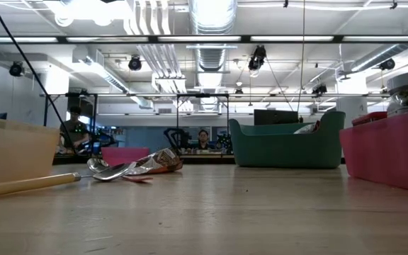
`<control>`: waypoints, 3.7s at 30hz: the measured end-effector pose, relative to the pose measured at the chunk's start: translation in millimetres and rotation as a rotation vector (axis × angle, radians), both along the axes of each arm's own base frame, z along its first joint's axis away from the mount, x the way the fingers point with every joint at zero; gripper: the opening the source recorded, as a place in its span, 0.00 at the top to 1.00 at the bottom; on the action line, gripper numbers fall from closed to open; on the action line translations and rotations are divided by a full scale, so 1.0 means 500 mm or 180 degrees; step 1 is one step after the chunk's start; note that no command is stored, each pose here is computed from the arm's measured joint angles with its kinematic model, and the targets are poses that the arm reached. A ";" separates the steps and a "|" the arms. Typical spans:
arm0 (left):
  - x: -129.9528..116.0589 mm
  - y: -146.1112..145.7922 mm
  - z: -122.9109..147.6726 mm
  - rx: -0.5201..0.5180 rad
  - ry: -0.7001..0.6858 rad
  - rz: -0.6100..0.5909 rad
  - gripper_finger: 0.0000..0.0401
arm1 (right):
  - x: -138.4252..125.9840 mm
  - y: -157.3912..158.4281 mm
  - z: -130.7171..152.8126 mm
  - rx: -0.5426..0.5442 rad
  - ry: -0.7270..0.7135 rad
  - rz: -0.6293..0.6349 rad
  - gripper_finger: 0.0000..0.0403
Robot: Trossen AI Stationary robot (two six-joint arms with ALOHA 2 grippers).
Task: Pick & Place Food Item
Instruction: Put the green seasoning bottle into the pink bin, then put the orange seasoning bag into the pink bin
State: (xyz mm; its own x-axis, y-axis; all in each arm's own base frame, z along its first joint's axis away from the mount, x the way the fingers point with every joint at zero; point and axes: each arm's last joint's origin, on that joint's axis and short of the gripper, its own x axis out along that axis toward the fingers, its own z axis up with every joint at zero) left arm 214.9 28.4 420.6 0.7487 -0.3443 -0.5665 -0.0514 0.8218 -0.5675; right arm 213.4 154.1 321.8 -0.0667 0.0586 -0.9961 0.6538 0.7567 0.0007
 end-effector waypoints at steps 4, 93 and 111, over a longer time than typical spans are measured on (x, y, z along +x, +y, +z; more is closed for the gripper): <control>0.000 0.000 0.000 -0.0001 0.0003 0.0000 0.03 | 0.006 0.001 -0.040 -0.0045 0.0073 0.0057 0.53; -0.027 0.004 -0.105 0.0080 0.1375 0.0579 0.03 | 0.054 -0.018 0.022 -0.0120 -0.0845 0.0461 0.20; -0.037 0.003 -0.135 -0.0021 0.1536 0.0811 0.03 | 0.260 -0.151 0.018 -0.1286 -0.2013 0.1926 0.20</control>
State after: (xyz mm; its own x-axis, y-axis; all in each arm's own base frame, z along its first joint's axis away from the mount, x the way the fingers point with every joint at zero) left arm 196.4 30.1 353.1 0.4644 -0.1909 -0.8648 -0.5043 0.7458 -0.4354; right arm 343.2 78.5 330.8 0.5830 -0.1648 -0.7956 0.1211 0.9859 -0.1155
